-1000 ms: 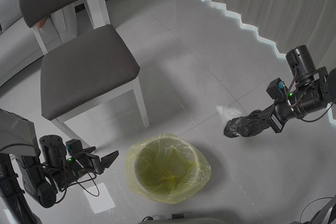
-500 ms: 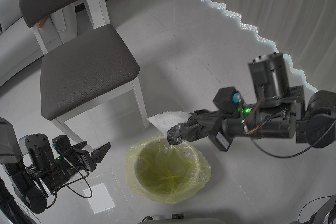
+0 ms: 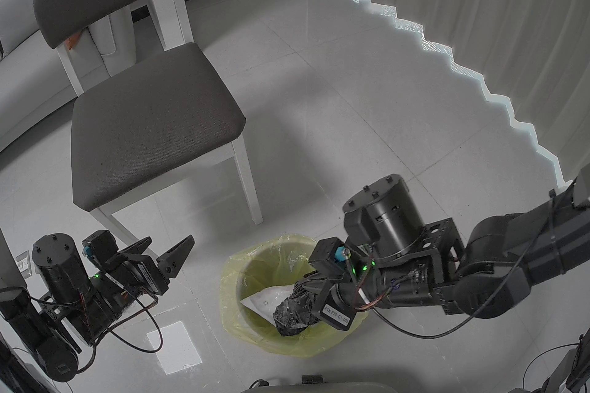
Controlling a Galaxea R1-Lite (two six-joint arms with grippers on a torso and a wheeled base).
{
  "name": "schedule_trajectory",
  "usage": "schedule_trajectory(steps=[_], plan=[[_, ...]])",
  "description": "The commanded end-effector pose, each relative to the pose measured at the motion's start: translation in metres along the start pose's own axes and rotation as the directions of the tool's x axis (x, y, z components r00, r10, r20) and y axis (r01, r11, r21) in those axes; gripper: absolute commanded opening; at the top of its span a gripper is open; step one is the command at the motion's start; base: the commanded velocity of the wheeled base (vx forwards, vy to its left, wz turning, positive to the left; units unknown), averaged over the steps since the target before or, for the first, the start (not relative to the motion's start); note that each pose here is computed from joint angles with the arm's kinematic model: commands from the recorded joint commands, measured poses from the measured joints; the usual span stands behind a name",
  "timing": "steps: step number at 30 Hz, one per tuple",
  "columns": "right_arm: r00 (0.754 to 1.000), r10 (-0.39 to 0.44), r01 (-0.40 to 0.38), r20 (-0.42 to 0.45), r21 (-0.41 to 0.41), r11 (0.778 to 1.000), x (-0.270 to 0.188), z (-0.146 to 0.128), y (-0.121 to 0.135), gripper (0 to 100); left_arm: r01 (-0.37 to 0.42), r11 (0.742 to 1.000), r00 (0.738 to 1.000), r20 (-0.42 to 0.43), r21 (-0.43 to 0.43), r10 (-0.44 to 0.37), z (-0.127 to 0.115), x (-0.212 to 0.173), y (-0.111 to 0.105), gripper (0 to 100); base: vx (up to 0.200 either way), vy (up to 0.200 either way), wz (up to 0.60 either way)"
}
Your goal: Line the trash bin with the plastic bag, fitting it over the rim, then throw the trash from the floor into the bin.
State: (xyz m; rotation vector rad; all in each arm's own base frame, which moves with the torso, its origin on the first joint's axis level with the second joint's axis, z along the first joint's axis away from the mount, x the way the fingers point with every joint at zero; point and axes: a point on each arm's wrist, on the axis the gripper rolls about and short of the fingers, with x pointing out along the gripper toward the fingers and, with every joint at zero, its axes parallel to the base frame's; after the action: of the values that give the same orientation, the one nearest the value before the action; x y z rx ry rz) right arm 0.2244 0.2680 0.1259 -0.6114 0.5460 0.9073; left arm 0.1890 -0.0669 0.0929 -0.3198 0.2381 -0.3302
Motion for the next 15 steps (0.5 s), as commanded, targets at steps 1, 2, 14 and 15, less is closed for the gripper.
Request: schedule_trajectory(steps=[1, 2, 14, 15], plan=[[0.999, 0.019, -0.019, -0.050, 0.000, 1.000, 0.028, -0.006, 0.003, 0, 0.005, 1.000, 1.000, 0.017, -0.003, -0.005, 0.002, -0.005, 0.000, 100, 0.000, 0.000, 0.00], [0.999, 0.017, -0.017, -0.050, 0.002, 1.000, 0.030, -0.006, 0.001, 0, 0.005, 1.000, 1.000, 0.015, -0.003, -0.005, 0.002, -0.005, 0.001, 100, 0.000, 0.000, 0.00], [0.994, 0.027, -0.026, -0.103, 0.011, 1.000, 0.052, -0.015, 0.000, 0, 0.045, 0.999, 0.998, 0.043, -0.012, -0.044, 0.009, -0.011, 0.002, 100, 0.000, 0.000, 0.00], [0.994, 0.028, -0.026, -0.106, 0.013, 1.000, 0.052, -0.016, 0.000, 0, 0.048, 0.999, 0.998, 0.047, -0.012, -0.047, 0.010, -0.011, 0.001, 100, 0.000, 0.000, 0.00]])
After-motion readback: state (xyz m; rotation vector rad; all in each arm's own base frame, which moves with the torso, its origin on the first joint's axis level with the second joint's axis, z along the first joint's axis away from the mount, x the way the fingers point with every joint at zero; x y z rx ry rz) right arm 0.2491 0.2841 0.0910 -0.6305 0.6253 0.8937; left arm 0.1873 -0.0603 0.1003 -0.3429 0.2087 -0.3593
